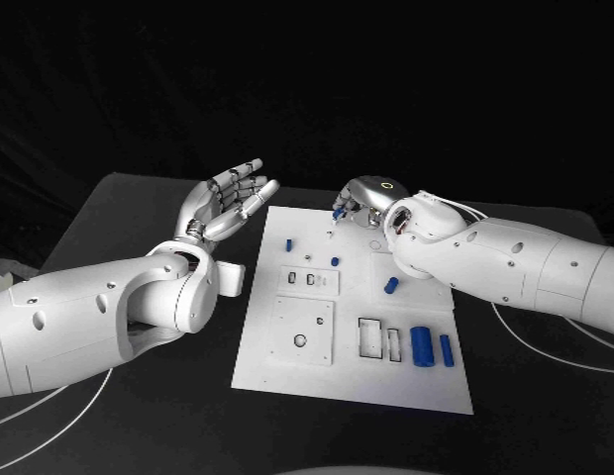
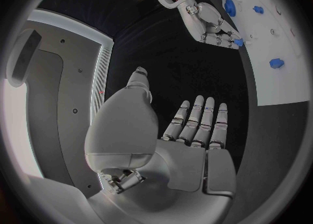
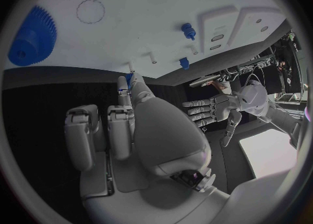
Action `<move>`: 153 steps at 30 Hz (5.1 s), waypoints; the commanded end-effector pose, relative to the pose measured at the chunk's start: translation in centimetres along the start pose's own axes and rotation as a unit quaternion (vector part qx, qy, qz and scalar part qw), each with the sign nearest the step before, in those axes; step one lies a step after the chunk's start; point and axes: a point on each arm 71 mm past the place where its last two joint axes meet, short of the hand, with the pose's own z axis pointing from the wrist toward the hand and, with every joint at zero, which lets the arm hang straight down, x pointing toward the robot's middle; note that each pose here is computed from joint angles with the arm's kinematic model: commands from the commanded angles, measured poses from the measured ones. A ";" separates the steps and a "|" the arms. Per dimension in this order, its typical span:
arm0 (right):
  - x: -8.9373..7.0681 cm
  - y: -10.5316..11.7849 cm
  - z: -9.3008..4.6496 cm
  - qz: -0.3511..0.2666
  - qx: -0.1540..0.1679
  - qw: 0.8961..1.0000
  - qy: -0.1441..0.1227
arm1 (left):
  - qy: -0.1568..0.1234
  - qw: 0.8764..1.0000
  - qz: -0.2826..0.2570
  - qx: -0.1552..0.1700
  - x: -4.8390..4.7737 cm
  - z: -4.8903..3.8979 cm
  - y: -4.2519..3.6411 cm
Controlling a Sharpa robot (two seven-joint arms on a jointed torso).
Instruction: Assemble the parts on the task board
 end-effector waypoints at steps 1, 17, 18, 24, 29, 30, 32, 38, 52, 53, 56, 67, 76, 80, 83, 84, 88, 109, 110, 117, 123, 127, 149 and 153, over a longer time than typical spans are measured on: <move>0.2 0.1 0.0 -0.006 -0.004 1.000 0.011 | 0.005 1.000 0.000 0.015 0.23 0.08 -0.35; 0.4 0.0 0.3 -0.008 0.001 1.000 0.018 | 0.005 1.000 0.000 0.016 0.29 0.11 -0.38; 0.4 0.0 0.3 -0.008 0.001 1.000 0.018 | 0.005 1.000 0.000 0.016 0.29 0.12 -0.38; 0.4 0.0 0.5 -0.009 0.002 1.000 0.018 | 0.006 1.000 0.000 0.016 0.31 0.12 -0.38; 0.4 0.1 0.5 -0.009 0.001 1.000 0.019 | 0.006 1.000 0.000 0.016 0.31 0.13 -0.37; 0.4 0.2 0.5 -0.009 0.000 1.000 0.019 | 0.006 1.000 0.000 0.016 0.31 0.14 -0.37; 0.5 0.3 0.5 -0.008 -0.001 1.000 0.020 | 0.006 1.000 0.000 0.016 0.32 0.14 -0.38; 0.5 0.5 0.5 -0.008 -0.002 1.000 0.024 | 0.007 1.000 -0.001 0.016 0.36 0.13 -0.38; 0.6 0.3 0.5 -0.009 0.006 0.999 0.032 | 0.006 1.000 0.000 0.015 0.31 0.13 -0.38; 0.7 0.3 0.5 -0.008 0.008 0.999 0.034 | 0.006 1.000 0.000 0.015 0.30 0.13 -0.37; 0.7 0.3 0.5 -0.006 0.014 0.999 0.038 | 0.006 1.000 0.000 0.015 0.29 0.15 -0.36; 0.8 -0.3 0.4 0.031 0.036 0.998 0.043 | 0.005 1.000 0.002 0.012 0.21 0.12 -0.14; 0.5 -0.5 0.1 0.051 0.031 0.998 0.020 | 0.003 1.000 0.005 0.011 0.01 0.11 0.05; 0.5 -0.4 0.1 0.056 0.028 0.998 0.016 | 0.003 1.000 0.006 0.011 -0.06 0.14 0.10; 0.4 -0.3 0.0 0.060 0.023 0.998 0.003 | 0.003 1.000 0.006 0.011 -0.06 0.18 0.14; 0.3 -0.3 0.0 0.060 0.022 0.998 -0.003 | 0.003 1.000 0.006 0.011 -0.05 0.19 0.15; -0.1 -0.6 0.0 0.058 0.021 0.998 -0.033 | 0.003 1.000 0.006 0.011 0.00 0.24 0.18; -0.7 -1.9 1.3 0.045 0.039 0.998 -0.033 | 0.002 1.000 0.008 0.010 0.02 0.47 0.31; -0.7 -1.9 1.4 0.044 0.041 0.998 -0.029 | 0.002 1.000 0.008 0.010 0.03 0.48 0.30; -0.6 -2.2 1.9 0.040 0.057 0.998 0.001 | 0.002 1.000 0.008 0.012 0.06 0.60 0.17; -0.6 -2.3 2.4 0.037 0.064 0.997 0.012 | 0.003 1.000 0.007 0.013 0.14 0.71 0.07; -0.4 -2.1 2.7 0.035 0.064 0.997 0.016 | 0.004 1.000 0.007 0.013 0.26 0.76 0.02; 0.1 -0.5 3.2 0.050 0.043 0.998 0.015 | 0.004 1.000 0.007 0.013 0.19 0.77 -0.05; 0.2 -0.5 3.1 0.052 0.044 0.997 0.021 | 0.004 1.000 0.007 0.013 0.19 0.77 -0.04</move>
